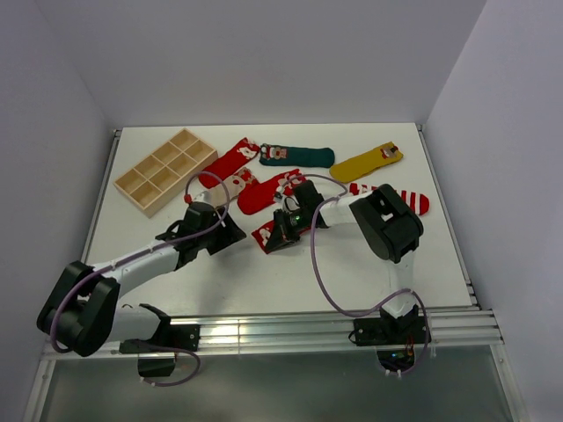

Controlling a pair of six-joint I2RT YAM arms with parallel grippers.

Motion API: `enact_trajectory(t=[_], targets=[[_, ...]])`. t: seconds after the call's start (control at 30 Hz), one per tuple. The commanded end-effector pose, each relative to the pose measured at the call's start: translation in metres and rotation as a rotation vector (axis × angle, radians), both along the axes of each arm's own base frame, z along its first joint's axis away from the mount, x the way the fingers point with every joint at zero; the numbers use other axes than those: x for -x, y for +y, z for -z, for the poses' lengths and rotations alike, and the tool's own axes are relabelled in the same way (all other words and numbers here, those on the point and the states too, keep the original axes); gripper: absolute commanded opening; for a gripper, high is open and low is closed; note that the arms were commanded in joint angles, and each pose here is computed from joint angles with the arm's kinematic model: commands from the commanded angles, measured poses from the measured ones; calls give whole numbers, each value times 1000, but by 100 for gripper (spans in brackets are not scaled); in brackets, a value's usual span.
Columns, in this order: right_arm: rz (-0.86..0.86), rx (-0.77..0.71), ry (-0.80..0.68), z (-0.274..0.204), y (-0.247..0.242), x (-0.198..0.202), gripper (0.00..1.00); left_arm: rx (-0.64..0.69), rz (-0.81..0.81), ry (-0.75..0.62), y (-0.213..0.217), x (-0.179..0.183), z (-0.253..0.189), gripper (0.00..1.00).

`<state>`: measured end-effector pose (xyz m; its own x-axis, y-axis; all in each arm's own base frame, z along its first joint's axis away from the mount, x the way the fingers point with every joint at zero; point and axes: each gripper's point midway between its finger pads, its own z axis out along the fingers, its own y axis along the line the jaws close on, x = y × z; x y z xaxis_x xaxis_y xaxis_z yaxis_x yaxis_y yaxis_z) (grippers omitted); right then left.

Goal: Roll the socks
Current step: Roll the sock at the center of the board.

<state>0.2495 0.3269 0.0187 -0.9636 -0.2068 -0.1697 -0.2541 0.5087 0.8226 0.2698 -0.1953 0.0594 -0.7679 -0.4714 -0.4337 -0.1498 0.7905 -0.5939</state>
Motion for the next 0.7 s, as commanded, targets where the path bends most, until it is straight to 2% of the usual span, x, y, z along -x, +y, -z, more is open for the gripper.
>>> enact_trajectory(t=[0.0,0.17,0.67], targets=[[29,3,61,15,-7,2,0,32,21,-35,-12,-11,-9,66],[39,5,63,17,-10,0,0,17,31,-1,-15,-11,1,55],[44,10,64,17,-9,-5,0,54,146,41,-46,-12,21,55]])
